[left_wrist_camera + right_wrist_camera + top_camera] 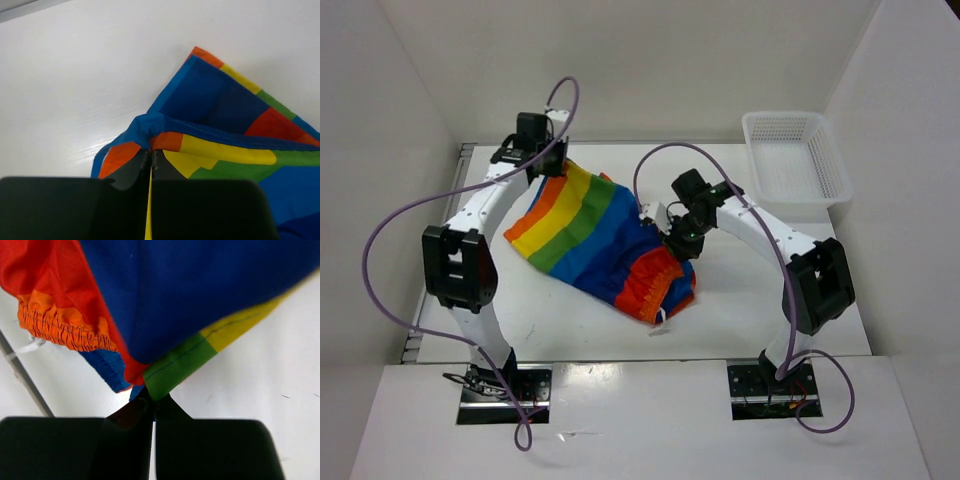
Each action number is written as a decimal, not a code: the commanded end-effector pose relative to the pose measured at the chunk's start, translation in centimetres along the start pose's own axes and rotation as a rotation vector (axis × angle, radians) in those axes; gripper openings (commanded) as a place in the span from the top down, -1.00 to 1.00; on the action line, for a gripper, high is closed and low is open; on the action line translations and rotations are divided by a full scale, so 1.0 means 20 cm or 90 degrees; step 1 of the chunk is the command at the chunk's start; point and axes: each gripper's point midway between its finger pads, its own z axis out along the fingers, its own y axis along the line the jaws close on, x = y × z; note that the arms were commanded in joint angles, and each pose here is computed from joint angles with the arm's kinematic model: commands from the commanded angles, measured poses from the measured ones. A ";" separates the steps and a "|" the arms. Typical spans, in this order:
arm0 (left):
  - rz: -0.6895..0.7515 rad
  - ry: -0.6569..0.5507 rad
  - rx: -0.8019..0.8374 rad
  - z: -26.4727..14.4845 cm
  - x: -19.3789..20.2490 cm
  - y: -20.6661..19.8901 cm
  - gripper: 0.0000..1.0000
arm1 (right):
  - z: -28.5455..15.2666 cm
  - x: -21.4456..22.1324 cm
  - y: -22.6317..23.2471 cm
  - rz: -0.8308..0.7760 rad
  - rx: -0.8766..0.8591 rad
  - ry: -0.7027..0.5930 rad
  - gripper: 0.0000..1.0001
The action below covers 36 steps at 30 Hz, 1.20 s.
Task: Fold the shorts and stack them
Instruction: Fold the shorts
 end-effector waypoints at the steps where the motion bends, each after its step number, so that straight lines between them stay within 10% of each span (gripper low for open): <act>1: 0.019 -0.106 -0.031 0.09 -0.25 -0.02 1.00 | 0.03 0.01 0.07 0.011 -0.034 -0.017 1.00; 10: 0.042 -0.097 -0.055 0.37 -0.16 -0.15 0.97 | 0.01 0.18 0.11 0.097 -0.073 0.005 1.00; 12: 0.044 -0.085 -0.075 0.42 -0.12 -0.15 0.81 | 0.04 0.23 0.05 0.122 -0.034 0.022 0.53; 14: 0.042 -0.098 -0.089 0.44 -0.13 -0.13 0.04 | 0.05 0.26 -0.01 0.140 -0.008 0.024 -0.31; 19: 0.026 -0.145 -0.137 0.40 -0.25 -0.02 -1.00 | -0.07 0.31 -0.27 0.245 0.081 -0.022 -0.93; 28: 0.018 0.144 -0.125 0.24 0.48 0.13 -1.00 | -0.11 0.31 -0.18 0.324 0.030 -0.088 -1.00; 36: -0.019 0.225 -0.101 0.18 0.80 0.20 -1.00 | 0.05 0.29 -0.21 0.356 0.004 -0.086 -1.00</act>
